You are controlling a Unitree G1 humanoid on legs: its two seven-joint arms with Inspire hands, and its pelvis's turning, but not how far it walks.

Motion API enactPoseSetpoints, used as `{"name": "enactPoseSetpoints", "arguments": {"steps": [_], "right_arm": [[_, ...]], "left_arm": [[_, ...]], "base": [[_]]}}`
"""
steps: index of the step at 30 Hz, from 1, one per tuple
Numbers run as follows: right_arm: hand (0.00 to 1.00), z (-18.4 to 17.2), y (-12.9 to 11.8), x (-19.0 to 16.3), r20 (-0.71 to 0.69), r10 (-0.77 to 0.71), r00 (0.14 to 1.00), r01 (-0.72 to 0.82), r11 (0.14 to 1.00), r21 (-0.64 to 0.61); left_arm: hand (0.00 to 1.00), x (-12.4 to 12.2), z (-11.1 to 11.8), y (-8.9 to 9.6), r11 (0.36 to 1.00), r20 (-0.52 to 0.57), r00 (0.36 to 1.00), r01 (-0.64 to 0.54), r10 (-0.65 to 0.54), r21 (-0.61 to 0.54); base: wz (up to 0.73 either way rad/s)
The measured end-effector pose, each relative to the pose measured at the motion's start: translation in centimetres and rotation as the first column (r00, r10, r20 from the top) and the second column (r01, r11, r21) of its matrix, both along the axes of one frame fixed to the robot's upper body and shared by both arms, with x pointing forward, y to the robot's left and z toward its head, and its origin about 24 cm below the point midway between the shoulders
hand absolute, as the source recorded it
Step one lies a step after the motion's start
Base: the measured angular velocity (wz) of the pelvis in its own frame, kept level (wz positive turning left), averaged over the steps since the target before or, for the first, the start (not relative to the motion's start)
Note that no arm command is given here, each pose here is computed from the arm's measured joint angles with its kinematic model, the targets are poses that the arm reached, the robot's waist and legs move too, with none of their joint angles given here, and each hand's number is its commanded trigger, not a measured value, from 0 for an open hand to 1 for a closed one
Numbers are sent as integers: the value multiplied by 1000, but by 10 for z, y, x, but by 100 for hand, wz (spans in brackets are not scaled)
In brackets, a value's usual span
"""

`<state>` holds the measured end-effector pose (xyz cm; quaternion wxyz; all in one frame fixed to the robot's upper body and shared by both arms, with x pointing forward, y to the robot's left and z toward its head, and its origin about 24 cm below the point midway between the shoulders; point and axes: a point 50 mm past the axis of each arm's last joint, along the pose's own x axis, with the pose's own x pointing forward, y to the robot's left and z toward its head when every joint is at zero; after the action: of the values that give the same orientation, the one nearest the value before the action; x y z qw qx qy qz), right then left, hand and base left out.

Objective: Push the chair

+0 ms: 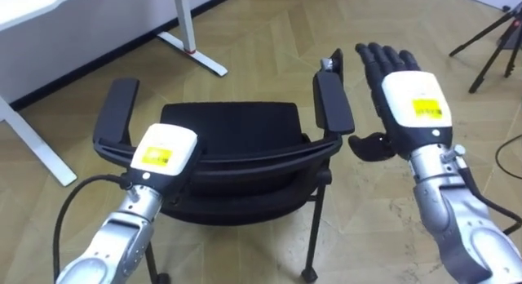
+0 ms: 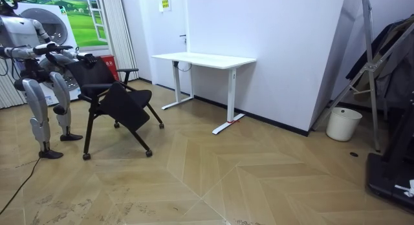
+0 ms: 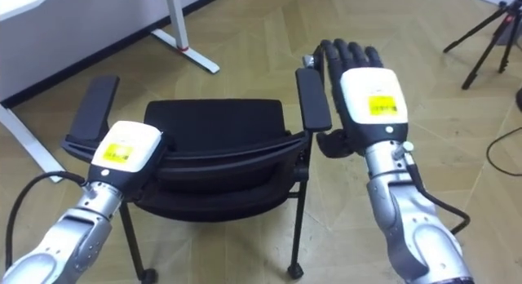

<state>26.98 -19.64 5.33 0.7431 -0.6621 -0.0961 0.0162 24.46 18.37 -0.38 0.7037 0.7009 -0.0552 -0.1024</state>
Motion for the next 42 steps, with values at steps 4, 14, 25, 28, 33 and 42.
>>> {"name": "enactPoseSetpoints", "arguments": {"steps": [4,14,25,28,33,42], "right_arm": [[0,-5,5,-1,-54,34,998,-35,999,-12],[0,-2,23,-4,-114,148,982,-152,988,-24],[0,0,32,-8,-172,223,960,-235,970,-56],[0,4,34,-8,-157,232,960,-243,968,-55],[0,5,40,-10,-155,250,956,-261,964,-54],[0,-2,70,-18,-258,375,890,-393,919,-19]], "left_arm": [[100,1,1,1,1000,2,1000,7,-7,2],[100,5,1,-1,999,1,999,38,-38,3],[100,6,5,3,998,7,998,67,-67,16],[100,6,5,4,998,7,998,67,-67,20],[100,8,6,3,997,10,997,73,-73,27],[100,13,6,-6,994,9,994,105,-106,34]], "base": [[0],[0],[0],[0],[3],[4]]}}
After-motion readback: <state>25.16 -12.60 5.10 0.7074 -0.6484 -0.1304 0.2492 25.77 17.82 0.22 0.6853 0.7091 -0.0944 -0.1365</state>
